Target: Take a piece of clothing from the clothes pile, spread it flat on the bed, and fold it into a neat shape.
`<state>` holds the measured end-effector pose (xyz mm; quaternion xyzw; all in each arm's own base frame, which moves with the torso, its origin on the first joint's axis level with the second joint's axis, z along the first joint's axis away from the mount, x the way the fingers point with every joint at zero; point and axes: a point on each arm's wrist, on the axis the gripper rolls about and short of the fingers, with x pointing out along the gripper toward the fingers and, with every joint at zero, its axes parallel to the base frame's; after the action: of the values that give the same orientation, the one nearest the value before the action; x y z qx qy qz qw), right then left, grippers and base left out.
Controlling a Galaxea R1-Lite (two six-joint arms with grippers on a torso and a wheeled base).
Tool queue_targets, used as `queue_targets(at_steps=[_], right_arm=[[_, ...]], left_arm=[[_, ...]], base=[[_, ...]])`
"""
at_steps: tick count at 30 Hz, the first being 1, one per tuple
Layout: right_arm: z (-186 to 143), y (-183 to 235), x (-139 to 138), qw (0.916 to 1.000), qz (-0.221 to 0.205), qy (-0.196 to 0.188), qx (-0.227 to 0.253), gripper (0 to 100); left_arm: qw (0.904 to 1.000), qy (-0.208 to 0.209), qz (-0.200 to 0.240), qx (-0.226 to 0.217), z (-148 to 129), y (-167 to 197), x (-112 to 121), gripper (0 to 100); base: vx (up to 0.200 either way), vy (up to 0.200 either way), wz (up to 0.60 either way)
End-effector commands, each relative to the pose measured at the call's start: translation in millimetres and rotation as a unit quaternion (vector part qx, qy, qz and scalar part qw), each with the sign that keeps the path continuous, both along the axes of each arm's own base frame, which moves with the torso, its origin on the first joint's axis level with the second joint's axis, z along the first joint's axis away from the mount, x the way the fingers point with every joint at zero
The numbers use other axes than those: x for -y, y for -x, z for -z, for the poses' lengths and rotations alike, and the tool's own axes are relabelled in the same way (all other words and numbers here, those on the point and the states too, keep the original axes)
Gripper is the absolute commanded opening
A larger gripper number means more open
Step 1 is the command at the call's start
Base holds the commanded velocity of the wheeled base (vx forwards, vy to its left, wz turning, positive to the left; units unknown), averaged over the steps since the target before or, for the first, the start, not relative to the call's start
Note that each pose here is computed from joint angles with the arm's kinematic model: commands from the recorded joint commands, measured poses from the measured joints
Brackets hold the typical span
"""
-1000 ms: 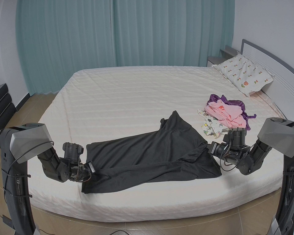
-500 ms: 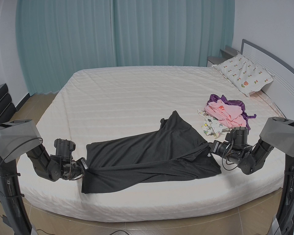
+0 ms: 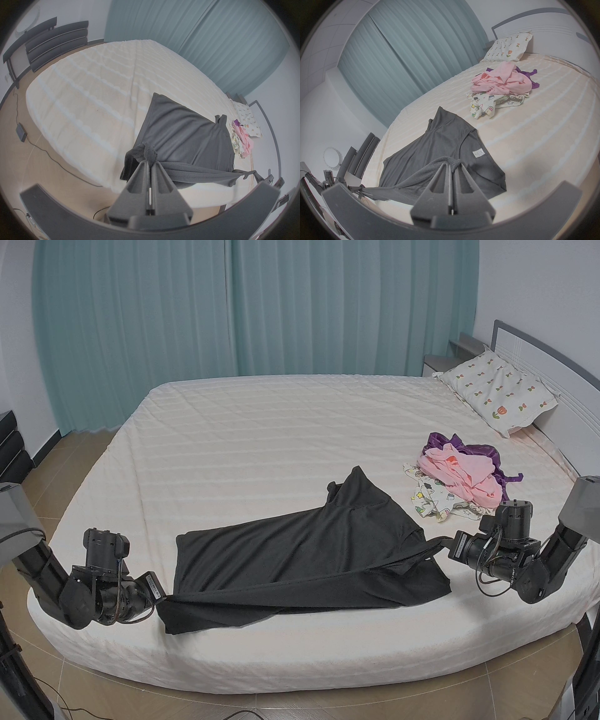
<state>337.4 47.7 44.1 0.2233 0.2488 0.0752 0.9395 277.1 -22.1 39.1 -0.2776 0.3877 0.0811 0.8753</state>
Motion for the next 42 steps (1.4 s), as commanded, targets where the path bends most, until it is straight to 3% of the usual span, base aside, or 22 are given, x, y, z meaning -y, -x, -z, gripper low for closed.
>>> queue_targets(at_steps=[1, 6, 14, 22, 42], right_arm=[[-16, 21, 7, 1.0000, -0.003, -0.004, 0.008, 0], [-21, 41, 15, 0.9999, -0.011, -0.009, -0.001, 0], [-10, 57, 25, 0.9990, -0.021, 0.031, -0.025, 0], [-11, 60, 25, 0.9985, -0.028, 0.037, -0.028, 0], [13, -19, 4, 0.9983, -0.045, 0.037, 0.006, 0]], left_arm=[[0.9999, 0.002, 0.006, 0.008, -13, 24, 1, 0], [0.9998, 0.001, 0.016, -0.010, -9, 42, 3, 0], [0.9988, -0.002, 0.039, -0.032, -2, 55, 12, 0], [0.9980, -0.005, 0.051, -0.038, 0, 56, 17, 0], [0.9999, -0.005, 0.014, -0.008, 20, -31, 11, 0]], base=[[0.000, 0.000, 0.00], [0.000, 0.000, 0.00], [0.000, 0.000, 0.00], [0.000, 0.000, 0.00], [0.000, 0.000, 0.00]])
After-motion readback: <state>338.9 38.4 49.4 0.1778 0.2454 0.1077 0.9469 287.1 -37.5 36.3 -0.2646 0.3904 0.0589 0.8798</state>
